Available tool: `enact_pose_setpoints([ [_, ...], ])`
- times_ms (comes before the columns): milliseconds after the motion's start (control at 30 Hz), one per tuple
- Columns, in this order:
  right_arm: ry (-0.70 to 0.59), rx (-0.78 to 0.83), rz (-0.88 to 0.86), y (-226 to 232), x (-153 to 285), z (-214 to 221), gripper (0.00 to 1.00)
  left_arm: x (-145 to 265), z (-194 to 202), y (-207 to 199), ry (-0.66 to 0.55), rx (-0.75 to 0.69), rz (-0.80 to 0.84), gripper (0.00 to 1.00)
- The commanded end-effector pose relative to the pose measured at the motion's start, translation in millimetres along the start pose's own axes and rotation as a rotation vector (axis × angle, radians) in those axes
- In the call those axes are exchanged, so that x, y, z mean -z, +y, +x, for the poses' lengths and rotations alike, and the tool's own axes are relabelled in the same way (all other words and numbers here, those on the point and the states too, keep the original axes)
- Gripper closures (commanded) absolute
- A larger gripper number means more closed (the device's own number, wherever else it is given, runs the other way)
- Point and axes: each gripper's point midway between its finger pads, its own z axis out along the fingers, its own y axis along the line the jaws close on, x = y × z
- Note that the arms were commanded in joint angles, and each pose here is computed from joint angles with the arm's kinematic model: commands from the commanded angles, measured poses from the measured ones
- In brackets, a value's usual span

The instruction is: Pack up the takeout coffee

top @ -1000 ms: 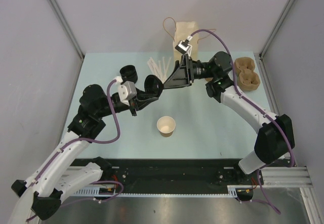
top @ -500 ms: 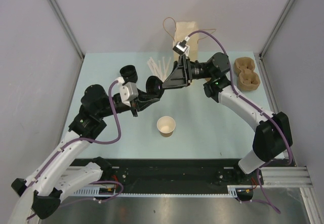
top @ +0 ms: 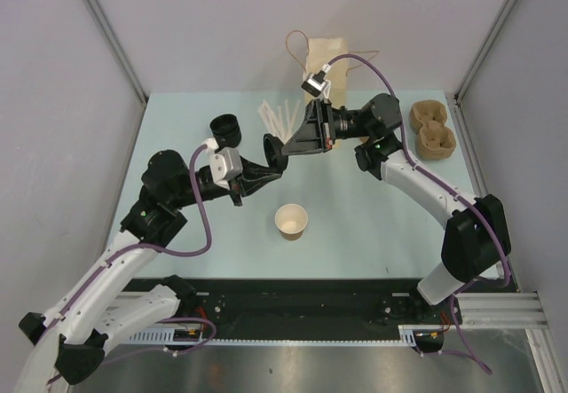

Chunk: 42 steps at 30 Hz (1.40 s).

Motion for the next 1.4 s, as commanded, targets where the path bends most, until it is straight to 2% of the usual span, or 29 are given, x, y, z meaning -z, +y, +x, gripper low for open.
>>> enact_pose_setpoints([
  [0,-0.002,0.096,-0.043,26.2,-2.2,-4.2,1.0,1.6,12.2,4.7,0.036,0.003,-0.034,0.91],
  [33,-0.002,0.1,-0.043,27.4,-1.6,-4.1,1.0,2.2,13.1,4.7,0.04,0.004,-0.036,0.87],
  [67,-0.005,0.106,-0.041,27.4,-0.6,-4.5,1.0,4.8,14.4,6.2,0.05,0.007,-0.055,0.76],
  [100,-0.002,0.108,-0.039,27.4,-0.5,-4.0,1.0,6.2,15.9,7.0,0.055,0.01,-0.066,0.68],
  [133,-0.007,0.111,-0.033,27.5,1.8,-5.4,1.0,10.9,16.4,6.9,0.061,0.014,-0.082,0.54],
  [167,-0.006,0.115,-0.029,26.5,2.5,-5.1,1.0,13.5,17.7,8.0,0.07,0.014,-0.098,0.48],
  [233,-0.003,0.122,-0.01,22.2,5.2,-4.9,1.0,24.2,18.4,8.0,0.083,0.019,-0.12,0.39],
  [333,-0.007,0.151,0.034,13.5,11.7,-6.1,1.0,44.5,20.8,12.6,0.099,0.055,-0.178,0.32],
  [367,-0.009,0.112,0.067,6.3,15.0,-5.0,1.0,50.1,22.4,14.4,0.106,0.074,-0.199,0.3],
  [433,0.003,0.207,0.104,-1.9,18.6,0.5,1.0,67.5,27.3,24.2,0.132,0.112,-0.281,0.24],
  [467,0.019,0.143,0.152,-15.3,20.7,9.5,1.0,80.3,27.7,37.0,0.135,0.145,-0.371,0.2],
  [533,0.052,0.297,0.202,-25.7,24.1,15.5,1.0,95.5,35.6,48.1,0.158,0.21,-0.467,0.16],
  [567,0.09,0.178,0.295,-45.3,29.1,34.7,1.0,106.5,40.6,58.6,0.17,0.248,-0.54,0.15],
  [600,0.153,0.375,0.335,-57.7,31.8,40.4,1.0,116.1,54.8,66.2,0.223,0.29,-0.608,0.14],
  [633,0.203,0.421,0.39,-64.9,33.2,48.7,1.0,122.3,55.6,72.6,0.236,0.334,-0.664,0.14],
  [667,0.308,0.411,0.525,-78.2,31.5,72.0,1.0,126.3,68.4,81.0,0.275,0.406,-0.715,0.14],
  [700,0.387,0.491,0.585,-88.4,32.4,82.8,1.0,130.6,80.4,78.8,0.323,0.467,-0.732,0.12],
  [767,0.528,0.642,0.745,-113.3,42.1,99.2,1.0,133.9,89.4,81.6,0.33,0.561,-0.754,0.08],
  [833,0.618,0.736,0.778,-121.5,35.2,115.4,1.0,131.9,99.0,77.7,0.317,0.639,-0.739,0.07],
  [967,0.774,0.804,0.862,-150.7,35.6,134.6,1.0,129.1,117.4,76.9,0.292,0.79,-0.716,0.05],
  [1033,0.841,0.849,0.914,-158.5,36.3,141.2,1.0,128.0,126.9,74.6,0.272,0.887,-0.693,0.05],
  [1133,0.921,0.879,0.971,-171.1,39.7,148.3,1.0,125.4,133.5,76.5,0.254,0.936,-0.676,0.05],
  [1367,0.971,0.874,1.003,-185.1,45.3,150.2,1.0,127.4,155.7,83.2,0.231,1.029,-0.704,0.04],
])
